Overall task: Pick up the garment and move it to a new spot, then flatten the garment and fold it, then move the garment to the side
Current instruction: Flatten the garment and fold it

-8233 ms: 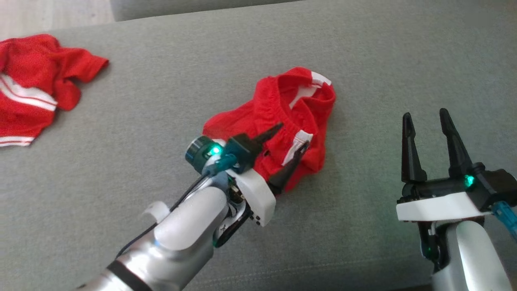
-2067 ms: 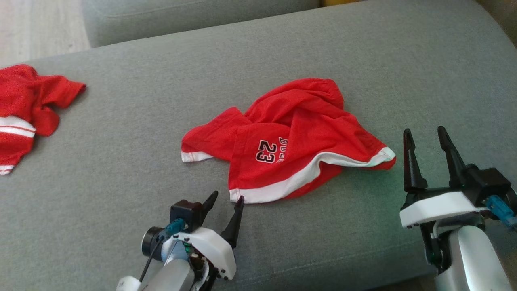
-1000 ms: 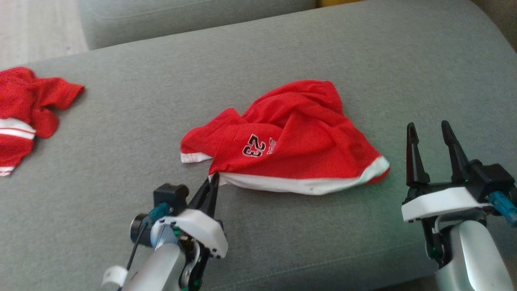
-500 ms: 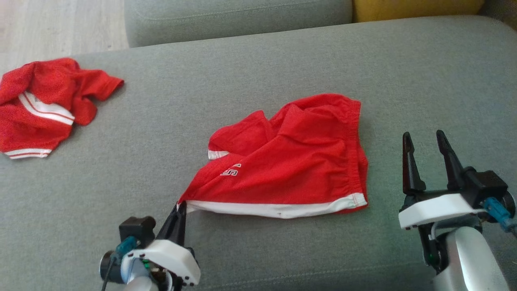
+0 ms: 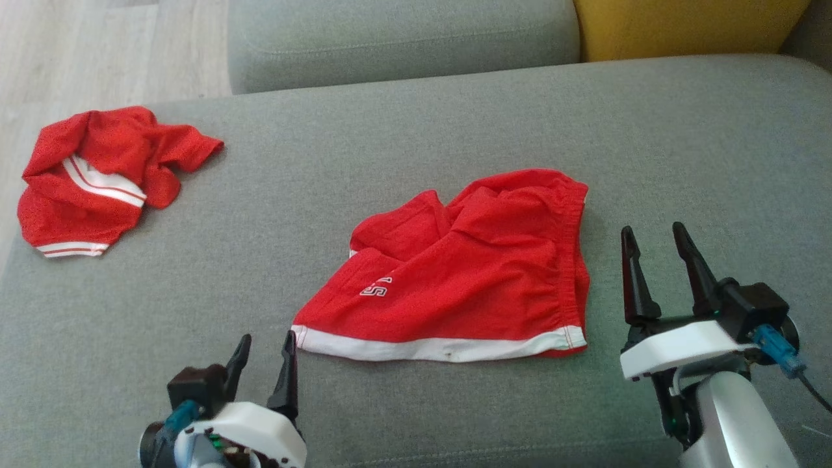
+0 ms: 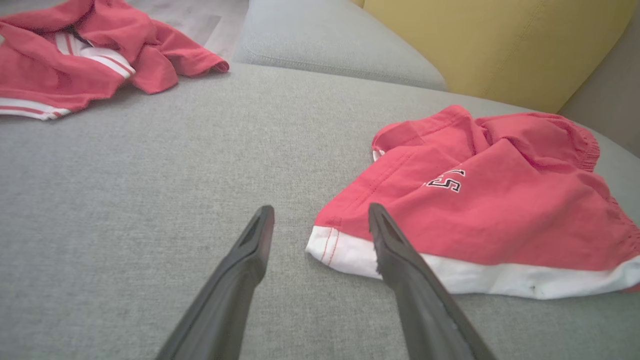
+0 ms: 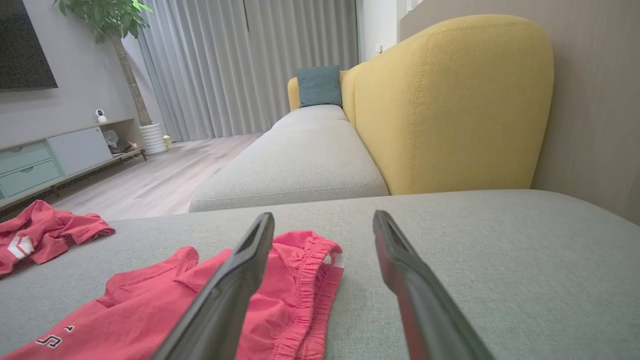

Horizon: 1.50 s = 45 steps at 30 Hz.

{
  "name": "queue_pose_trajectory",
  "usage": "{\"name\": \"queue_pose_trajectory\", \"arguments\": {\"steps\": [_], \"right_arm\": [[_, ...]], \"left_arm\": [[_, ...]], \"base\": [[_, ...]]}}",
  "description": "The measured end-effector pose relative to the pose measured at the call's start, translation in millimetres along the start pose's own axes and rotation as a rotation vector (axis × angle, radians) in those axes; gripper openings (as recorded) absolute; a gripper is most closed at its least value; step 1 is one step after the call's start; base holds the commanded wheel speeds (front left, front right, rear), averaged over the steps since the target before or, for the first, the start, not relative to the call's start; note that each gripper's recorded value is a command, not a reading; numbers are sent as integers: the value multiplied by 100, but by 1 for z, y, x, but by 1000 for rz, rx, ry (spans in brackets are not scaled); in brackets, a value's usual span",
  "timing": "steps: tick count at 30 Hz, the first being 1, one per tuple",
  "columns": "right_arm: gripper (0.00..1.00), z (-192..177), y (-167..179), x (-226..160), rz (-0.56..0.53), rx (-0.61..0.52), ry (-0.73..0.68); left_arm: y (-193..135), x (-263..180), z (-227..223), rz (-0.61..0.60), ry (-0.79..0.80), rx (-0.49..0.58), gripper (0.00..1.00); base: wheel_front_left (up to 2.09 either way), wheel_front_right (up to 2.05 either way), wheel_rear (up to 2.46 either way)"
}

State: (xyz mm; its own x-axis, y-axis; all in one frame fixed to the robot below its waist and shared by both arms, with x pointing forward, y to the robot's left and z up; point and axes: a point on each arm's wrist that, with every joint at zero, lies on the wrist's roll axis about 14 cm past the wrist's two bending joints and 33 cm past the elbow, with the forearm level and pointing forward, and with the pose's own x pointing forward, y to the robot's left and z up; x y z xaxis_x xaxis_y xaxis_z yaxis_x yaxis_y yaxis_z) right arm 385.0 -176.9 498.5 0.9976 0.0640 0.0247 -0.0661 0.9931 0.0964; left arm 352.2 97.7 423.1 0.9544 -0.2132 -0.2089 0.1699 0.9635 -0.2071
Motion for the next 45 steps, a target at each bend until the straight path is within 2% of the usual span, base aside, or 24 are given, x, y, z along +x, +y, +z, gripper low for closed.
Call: {"name": "queue_pose_trajectory", "arguments": {"steps": [10,19,45], "right_arm": [[100,15,13,0,35,15,-60],[100,11,16,-12,42,22,-55],[100,-1,24,-25,59,50,-21]], "left_arm": [[13,-13,50,48,-171,15,100],[26,-33,70,115,-255,20,100],[36,-47,65,161,-255,16,100]], "base": [[0,0,0],[0,0,0],[0,0,0]]}}
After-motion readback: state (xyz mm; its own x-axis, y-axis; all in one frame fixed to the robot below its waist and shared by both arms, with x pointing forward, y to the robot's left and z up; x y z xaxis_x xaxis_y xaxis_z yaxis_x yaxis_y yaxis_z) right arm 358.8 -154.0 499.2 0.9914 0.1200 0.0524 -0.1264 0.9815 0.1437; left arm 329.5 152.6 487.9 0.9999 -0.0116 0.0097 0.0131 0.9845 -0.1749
